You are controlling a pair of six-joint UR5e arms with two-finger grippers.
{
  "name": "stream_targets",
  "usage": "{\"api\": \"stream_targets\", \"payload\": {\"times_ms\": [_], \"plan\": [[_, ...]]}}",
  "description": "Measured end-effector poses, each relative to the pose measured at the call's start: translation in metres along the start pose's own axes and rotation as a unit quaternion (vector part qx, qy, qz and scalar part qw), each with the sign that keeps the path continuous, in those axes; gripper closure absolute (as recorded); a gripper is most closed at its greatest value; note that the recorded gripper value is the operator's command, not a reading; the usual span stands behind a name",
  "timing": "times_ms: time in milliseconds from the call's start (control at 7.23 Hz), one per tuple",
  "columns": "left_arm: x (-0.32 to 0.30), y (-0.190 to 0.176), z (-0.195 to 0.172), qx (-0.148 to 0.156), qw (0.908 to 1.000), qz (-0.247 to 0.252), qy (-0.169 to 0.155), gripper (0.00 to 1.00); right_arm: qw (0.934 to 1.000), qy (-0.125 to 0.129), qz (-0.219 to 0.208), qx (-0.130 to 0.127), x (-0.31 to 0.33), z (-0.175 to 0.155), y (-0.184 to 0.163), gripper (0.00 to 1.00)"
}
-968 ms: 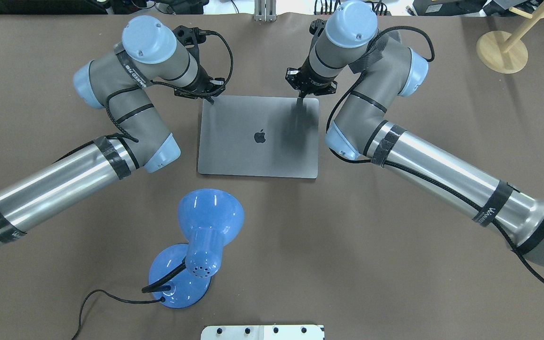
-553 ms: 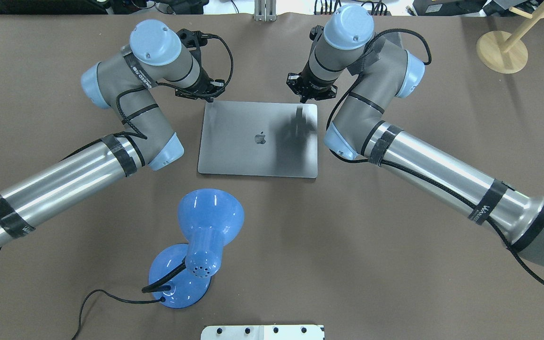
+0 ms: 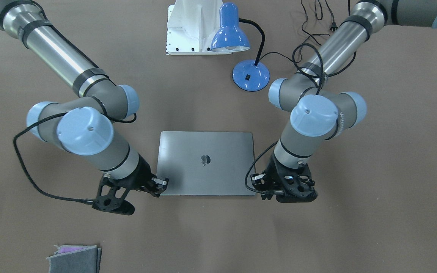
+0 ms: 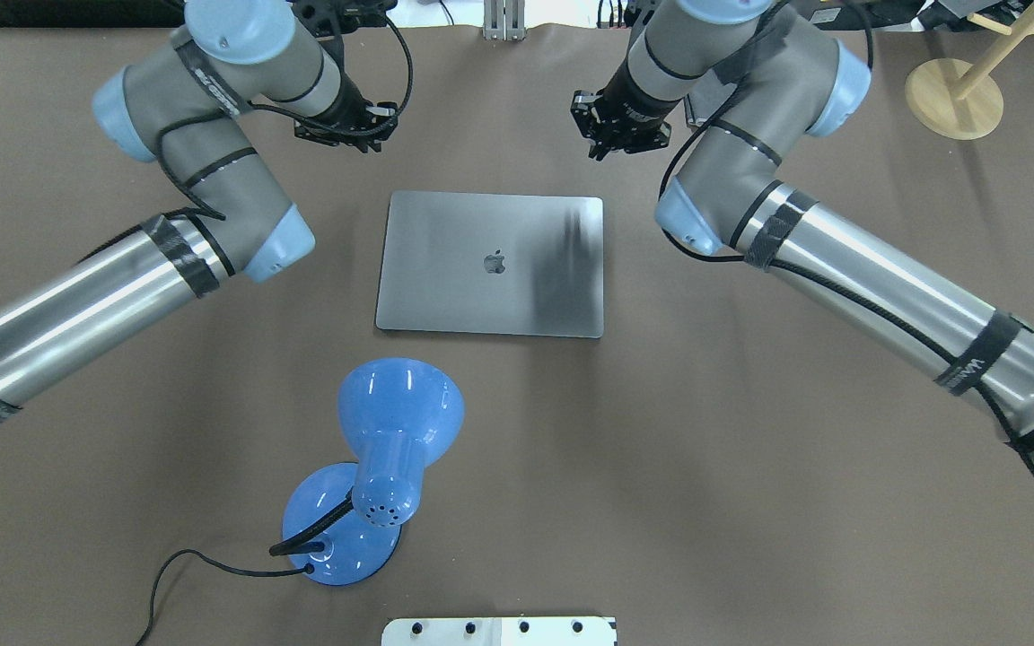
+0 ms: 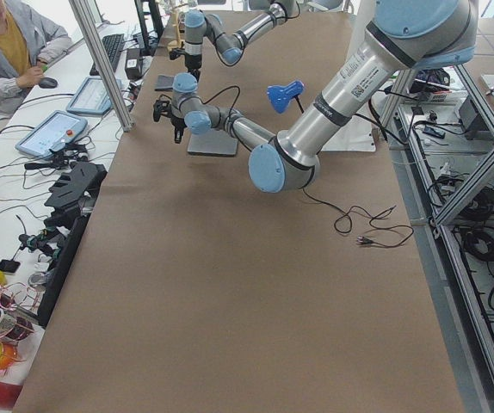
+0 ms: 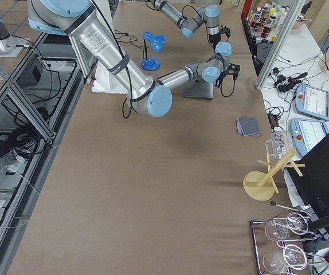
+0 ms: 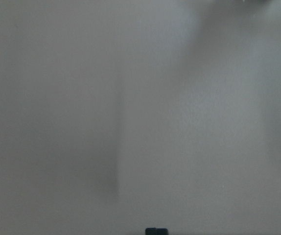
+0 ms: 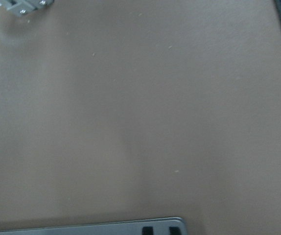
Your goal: Close laptop
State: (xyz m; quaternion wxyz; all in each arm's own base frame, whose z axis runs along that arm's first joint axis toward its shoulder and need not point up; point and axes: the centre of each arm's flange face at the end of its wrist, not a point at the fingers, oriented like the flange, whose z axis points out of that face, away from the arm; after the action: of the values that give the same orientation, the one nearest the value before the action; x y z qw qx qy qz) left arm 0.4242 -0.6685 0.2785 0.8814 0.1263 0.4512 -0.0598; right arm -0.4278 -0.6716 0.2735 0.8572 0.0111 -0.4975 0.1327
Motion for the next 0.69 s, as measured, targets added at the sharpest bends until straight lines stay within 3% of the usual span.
{"api": "stream_targets", "payload": {"times_ms": [277,415,691], "plan": [[-0.126,-0.001,-0.076,-0.034,0.9965,0.071,-0.030,0.02,0.9998,0.004,-0.018,-0.003,0.129,-0.087,-0.043,0.00],[-0.193,0.016,-0.108,-0.046,0.9927,0.098,-0.053,0.02,0.9992,0.013,-0.037,-0.009,0.204,-0.134,-0.048,0.00],[-0.325,0.075,-0.153,-0.080,0.9855,0.119,-0.090,0.02,0.9951,0.049,-0.086,-0.008,0.352,-0.193,-0.024,0.00]]}}
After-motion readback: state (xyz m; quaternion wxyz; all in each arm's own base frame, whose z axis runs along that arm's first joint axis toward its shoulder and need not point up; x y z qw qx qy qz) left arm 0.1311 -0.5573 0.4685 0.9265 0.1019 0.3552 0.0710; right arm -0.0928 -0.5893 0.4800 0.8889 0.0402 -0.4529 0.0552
